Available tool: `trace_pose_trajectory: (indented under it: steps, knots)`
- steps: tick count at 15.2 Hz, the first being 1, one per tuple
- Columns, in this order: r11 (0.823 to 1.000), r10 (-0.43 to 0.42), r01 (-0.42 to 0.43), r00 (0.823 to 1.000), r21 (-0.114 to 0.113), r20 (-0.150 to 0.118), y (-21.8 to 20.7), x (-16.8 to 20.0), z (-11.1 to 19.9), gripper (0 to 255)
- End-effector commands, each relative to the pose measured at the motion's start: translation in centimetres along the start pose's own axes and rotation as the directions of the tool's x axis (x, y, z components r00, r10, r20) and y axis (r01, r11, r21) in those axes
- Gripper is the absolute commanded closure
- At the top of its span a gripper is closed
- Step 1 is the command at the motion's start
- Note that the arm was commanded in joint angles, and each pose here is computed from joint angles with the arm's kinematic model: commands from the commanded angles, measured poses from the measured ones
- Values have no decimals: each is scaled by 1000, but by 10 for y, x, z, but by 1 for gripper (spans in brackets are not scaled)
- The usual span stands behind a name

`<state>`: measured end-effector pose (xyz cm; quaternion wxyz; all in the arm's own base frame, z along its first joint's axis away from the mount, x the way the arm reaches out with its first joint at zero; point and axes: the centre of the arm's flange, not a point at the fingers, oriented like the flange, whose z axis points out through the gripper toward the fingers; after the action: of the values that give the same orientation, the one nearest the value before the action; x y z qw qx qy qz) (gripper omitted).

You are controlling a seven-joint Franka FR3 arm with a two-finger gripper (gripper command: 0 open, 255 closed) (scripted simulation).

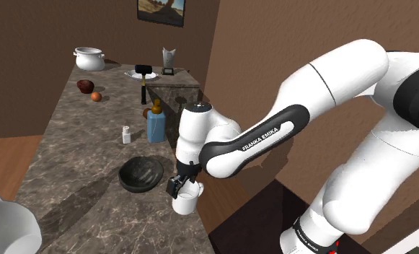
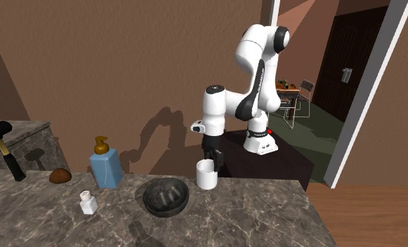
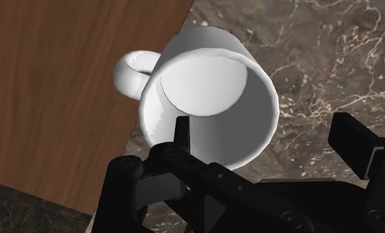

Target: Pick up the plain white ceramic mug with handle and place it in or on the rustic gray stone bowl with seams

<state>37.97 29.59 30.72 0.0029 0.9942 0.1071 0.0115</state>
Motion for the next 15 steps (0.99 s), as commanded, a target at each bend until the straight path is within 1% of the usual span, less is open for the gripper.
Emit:
trace_pose_trajectory:
  steps: [1,9,15]
  knots:
    - [1000,-4,4,1000,4,0,-14,4,15,0]
    - [1000,-4,4,1000,4,0,-14,4,55,0]
    - [1000,-4,4,1000,4,0,-14,4,55,0]
